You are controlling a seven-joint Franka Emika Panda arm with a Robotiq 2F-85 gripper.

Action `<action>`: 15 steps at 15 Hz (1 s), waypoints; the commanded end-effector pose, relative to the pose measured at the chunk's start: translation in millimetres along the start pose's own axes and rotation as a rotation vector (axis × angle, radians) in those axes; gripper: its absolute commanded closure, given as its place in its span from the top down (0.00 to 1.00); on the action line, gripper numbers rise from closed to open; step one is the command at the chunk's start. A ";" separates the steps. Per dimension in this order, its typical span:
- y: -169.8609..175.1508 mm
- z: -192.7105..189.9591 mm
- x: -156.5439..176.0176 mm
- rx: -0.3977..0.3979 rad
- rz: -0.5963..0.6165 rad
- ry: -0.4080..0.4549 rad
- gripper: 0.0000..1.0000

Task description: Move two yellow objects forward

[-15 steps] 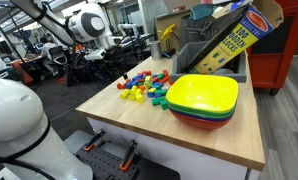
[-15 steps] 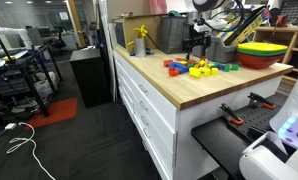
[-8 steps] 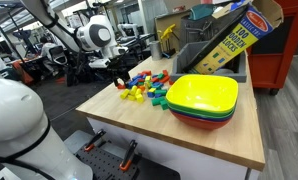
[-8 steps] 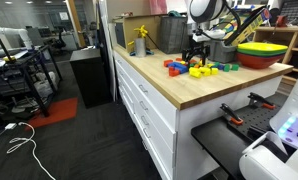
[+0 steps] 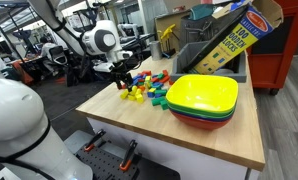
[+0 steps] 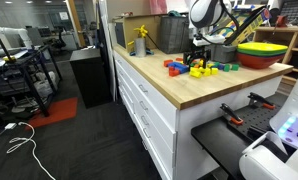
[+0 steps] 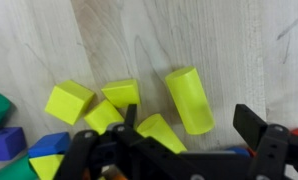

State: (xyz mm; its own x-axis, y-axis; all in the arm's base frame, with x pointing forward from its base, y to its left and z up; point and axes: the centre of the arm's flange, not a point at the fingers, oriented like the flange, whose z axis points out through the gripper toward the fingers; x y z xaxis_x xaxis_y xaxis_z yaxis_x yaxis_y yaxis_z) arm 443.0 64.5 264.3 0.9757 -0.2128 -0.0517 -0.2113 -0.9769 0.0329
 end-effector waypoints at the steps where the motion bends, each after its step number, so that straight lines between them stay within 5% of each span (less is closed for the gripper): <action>1: 1.8 8.5 5.7 0.044 0.009 -0.006 0.80; 10: -10.4 17.4 -0.8 0.098 -0.021 -0.040 0.09; 15: 3.5 -24.5 4.1 0.074 0.013 -0.001 0.08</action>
State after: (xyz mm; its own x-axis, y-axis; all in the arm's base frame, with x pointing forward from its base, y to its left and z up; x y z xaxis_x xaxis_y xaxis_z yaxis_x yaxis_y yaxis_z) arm 443.4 74.3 250.9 0.9757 -0.2008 -0.0873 -0.2053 -0.9776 -0.0466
